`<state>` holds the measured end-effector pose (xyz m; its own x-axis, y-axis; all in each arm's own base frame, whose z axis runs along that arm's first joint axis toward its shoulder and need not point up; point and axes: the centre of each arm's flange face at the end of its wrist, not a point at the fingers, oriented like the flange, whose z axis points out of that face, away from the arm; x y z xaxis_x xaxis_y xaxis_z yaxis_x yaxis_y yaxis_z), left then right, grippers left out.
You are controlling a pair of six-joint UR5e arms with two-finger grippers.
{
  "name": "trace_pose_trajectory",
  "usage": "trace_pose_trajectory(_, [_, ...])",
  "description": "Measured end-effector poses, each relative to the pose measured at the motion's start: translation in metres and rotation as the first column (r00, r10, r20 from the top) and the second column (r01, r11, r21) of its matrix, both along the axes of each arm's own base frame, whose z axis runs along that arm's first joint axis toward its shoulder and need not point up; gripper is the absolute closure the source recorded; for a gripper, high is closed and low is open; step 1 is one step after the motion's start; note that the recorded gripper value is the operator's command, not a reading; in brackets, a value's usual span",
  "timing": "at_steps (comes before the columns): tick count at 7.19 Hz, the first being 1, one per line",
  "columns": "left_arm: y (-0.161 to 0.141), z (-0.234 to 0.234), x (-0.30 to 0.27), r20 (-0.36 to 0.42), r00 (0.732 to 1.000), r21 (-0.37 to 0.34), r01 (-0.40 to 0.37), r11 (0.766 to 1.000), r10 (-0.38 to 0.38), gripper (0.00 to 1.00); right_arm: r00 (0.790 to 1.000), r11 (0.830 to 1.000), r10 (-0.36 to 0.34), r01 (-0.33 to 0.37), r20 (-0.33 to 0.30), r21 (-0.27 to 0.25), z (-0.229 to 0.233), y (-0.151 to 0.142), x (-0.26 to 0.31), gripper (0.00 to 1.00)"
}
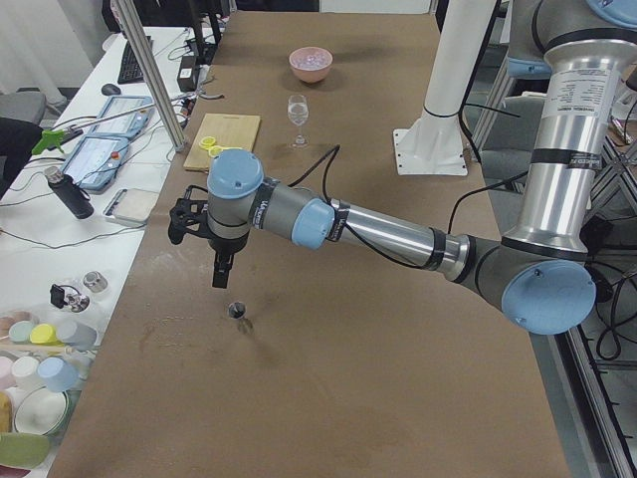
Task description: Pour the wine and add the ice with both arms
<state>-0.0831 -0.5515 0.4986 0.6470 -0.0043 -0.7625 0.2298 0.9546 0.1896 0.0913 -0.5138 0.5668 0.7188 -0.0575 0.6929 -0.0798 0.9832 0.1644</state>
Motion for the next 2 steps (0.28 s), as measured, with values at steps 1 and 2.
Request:
trace_pose_trajectory(1, [-0.0009,-0.0015,-0.0001,0.001,1.0,-0.001,0.0,1.0,0.0,0.02,1.0,1.0,0.009,-0.009,-0.005,-0.009,0.0098,0.0014,0.0101,0.0])
trace_pose_trajectory(2, [-0.0026,-0.0048,-0.0005,0.001,1.0,-0.005,0.001,1.0,-0.001,0.02,1.0,1.0,0.014,-0.014,-0.007,-0.015,0.0148,0.002,0.0146,0.0])
